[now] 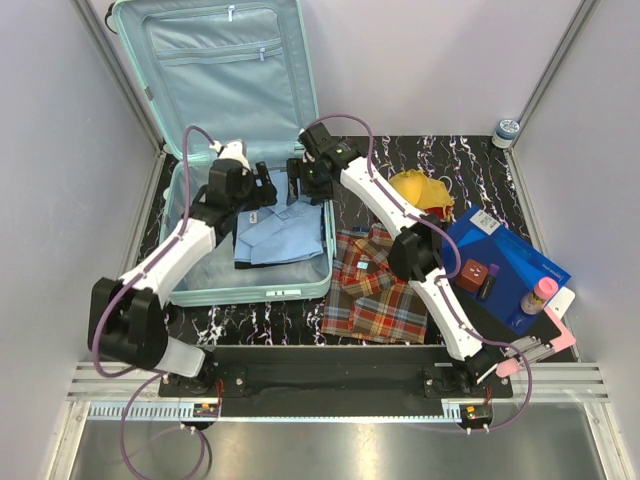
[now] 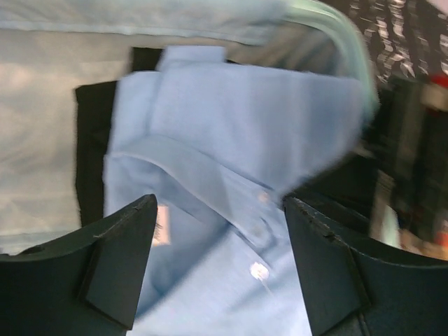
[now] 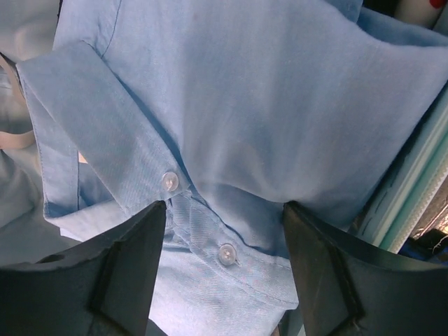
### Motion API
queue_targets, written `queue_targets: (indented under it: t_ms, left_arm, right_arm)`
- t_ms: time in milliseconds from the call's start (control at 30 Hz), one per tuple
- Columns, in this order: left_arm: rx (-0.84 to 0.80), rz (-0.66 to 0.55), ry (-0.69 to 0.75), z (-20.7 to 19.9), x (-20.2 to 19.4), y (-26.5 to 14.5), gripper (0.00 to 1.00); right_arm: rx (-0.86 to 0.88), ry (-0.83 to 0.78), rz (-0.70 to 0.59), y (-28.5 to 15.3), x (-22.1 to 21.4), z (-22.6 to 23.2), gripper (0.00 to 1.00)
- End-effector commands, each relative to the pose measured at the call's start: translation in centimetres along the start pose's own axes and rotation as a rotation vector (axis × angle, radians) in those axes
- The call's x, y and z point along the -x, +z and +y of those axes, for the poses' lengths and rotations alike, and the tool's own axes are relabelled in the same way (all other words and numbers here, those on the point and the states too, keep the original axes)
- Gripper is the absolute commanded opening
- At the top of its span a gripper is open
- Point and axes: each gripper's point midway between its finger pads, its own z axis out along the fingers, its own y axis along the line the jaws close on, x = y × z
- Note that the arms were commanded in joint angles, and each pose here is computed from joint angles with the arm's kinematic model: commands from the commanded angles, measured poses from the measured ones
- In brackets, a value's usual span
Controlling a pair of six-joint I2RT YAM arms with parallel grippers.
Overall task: Pack the luggage
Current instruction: Pick up the clothes at the center of the board.
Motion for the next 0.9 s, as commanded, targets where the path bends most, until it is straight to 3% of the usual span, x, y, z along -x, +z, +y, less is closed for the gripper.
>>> queue_targets:
  t_ms: [0, 233, 567, 767, 867]
  left_arm:
    - [-0.061, -0.097, -0.001, -2.8, 1.3, -3.3, 0.79]
    - [-0.173, -0.112, -0.006, -5.8, -1.1, -5.8, 0.79]
    - [-0.335, -0.063, 0.061, -10.1, -4.4, -7.3, 0.86]
    - [-0.386, -0.021, 0.084, -12.4, -6.1, -8.1, 0.88]
    - [-0.396, 0.000, 0.119, -13.4, -7.2, -8.7, 0.89]
  right_arm:
    - [-0.012, -0.016, -0.058, -3.1, 1.6, 0.4, 0.77]
    - [-0.015, 0.000, -0.179, -8.7, 4.8, 0.2, 0.78]
    - [-0.021, 0.011, -0.242, -14.3, 6.1, -1.7, 0.82]
    - [-0.115, 0.055, -0.208, -17.2, 1.9, -6.7, 0.81]
    - [-0.171, 0.136, -0.148, -17.4, -4.0, -10.6, 0.80]
